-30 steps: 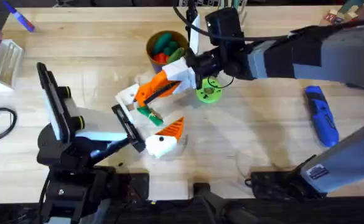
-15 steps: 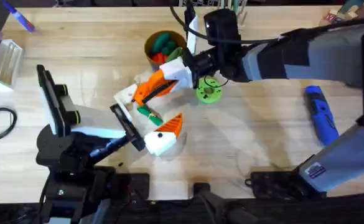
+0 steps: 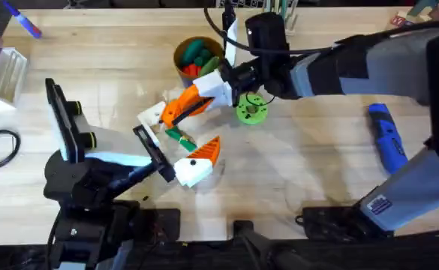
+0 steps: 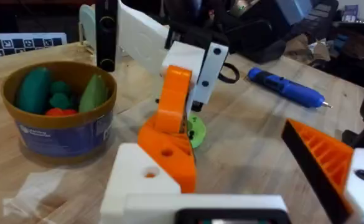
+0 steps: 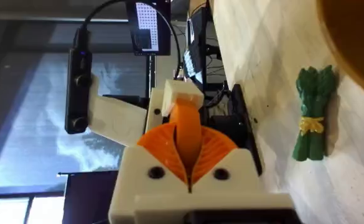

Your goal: Pick up the gripper from the table and insert it into the empty holder that is missing its gripper. Then pick up a screw, insert it into the mounting hole, and use the screwdriver to tighten it. Finally, clean up the table by picking up the vegetable and placing it into the bucket.

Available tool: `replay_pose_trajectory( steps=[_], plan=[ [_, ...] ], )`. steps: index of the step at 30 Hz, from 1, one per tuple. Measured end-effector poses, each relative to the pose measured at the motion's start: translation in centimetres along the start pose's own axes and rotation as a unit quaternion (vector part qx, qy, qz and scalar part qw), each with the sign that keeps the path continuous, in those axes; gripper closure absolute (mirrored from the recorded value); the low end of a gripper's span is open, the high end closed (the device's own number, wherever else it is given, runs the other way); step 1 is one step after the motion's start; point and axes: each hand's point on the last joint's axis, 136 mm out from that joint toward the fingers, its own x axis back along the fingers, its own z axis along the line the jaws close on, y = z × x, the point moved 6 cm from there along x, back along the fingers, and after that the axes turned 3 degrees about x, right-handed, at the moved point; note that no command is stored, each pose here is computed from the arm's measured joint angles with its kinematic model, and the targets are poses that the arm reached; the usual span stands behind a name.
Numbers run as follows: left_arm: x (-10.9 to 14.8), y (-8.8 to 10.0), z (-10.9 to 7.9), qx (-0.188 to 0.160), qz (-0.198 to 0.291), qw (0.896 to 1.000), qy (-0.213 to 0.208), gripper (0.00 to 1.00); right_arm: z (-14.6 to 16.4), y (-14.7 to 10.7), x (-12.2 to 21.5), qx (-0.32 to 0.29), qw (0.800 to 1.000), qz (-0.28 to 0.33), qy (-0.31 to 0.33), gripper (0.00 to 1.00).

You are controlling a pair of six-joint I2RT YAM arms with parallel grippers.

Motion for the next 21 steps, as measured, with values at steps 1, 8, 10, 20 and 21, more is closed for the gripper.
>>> replay_pose_trajectory(
  steps=[1,8,10,20,21],
  plan=[
    [0.0,0.0,0.0,0.000,0.000,1.000,0.000,0.015,0.0,0.0,0.0,0.001,1.000,0.000,0.000,0.995],
    [0.0,0.0,0.0,0.001,0.000,1.000,0.000,0.015,0.3,-0.1,0.1,-0.005,1.000,-0.005,-0.007,0.995],
    [0.0,0.0,-0.1,0.001,0.001,1.000,-0.004,0.015,0.6,-0.4,0.2,-0.016,1.000,-0.009,-0.016,0.995],
    [0.0,-0.1,-1.6,-0.004,0.007,0.998,-0.067,0.015,2.2,-3.3,1.5,-0.062,0.995,-0.021,-0.078,0.995],
    [0.0,0.0,-1.9,-0.007,0.006,0.997,-0.079,0.015,2.7,-3.8,1.7,-0.063,0.994,-0.021,-0.086,0.995]
  ],
)
